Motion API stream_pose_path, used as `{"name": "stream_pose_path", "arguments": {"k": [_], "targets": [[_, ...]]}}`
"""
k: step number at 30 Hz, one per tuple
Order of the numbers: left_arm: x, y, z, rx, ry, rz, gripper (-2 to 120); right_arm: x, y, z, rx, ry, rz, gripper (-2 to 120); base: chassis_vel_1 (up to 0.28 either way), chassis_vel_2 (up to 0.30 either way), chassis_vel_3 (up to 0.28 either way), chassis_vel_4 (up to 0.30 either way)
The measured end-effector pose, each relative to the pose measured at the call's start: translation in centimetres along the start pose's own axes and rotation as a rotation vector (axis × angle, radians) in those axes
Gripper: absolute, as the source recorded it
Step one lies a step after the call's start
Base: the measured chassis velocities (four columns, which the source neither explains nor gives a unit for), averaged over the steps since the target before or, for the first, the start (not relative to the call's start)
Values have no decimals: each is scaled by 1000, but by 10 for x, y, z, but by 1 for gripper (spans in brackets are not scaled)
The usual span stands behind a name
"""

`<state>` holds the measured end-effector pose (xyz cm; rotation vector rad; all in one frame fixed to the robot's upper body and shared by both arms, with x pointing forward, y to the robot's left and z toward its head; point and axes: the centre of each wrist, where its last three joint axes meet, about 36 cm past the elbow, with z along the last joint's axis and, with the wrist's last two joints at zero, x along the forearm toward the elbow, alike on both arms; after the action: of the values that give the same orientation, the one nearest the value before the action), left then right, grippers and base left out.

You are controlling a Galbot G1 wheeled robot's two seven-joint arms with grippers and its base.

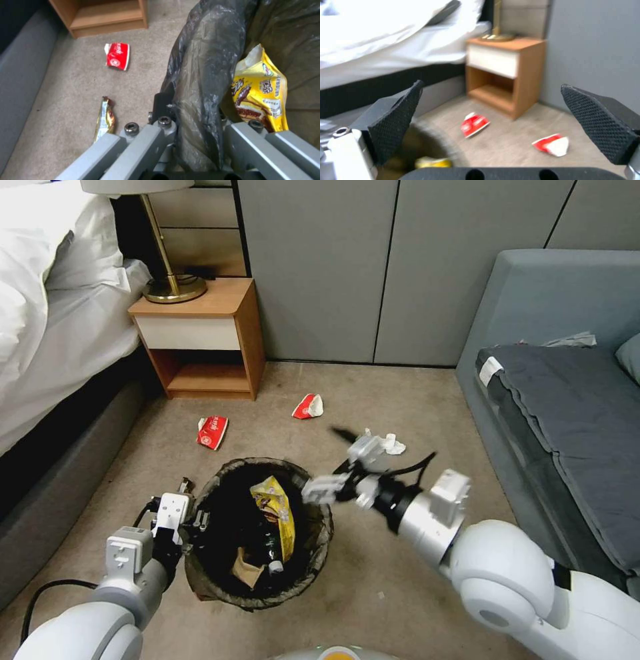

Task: Pick up the trash bin, then pick up the garbage from the floor and place it into the trash bin.

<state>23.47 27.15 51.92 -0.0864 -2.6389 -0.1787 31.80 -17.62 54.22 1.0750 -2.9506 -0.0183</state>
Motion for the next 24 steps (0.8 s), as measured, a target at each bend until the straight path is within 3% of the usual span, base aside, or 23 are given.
{"name": "stream_pose_path", "arguments": {"k": [12, 16, 19, 24], "targets": [[1, 1, 2, 18, -10, -3, 3, 60, -13, 40, 63, -17, 303, 100, 0, 0, 0, 0], [-2, 1, 5, 28, -15, -6, 3, 89, 3, 74, 127, 16, 457, 100, 0, 0, 0, 0], [-2, 0, 7, 38, -16, -3, 3, 101, 19, 92, 106, 14, 549, 100, 0, 0, 0, 0], [-2, 0, 8, 46, -17, -2, 3, 115, 33, 106, 99, 4, 604, 100, 0, 0, 0, 0]]}}
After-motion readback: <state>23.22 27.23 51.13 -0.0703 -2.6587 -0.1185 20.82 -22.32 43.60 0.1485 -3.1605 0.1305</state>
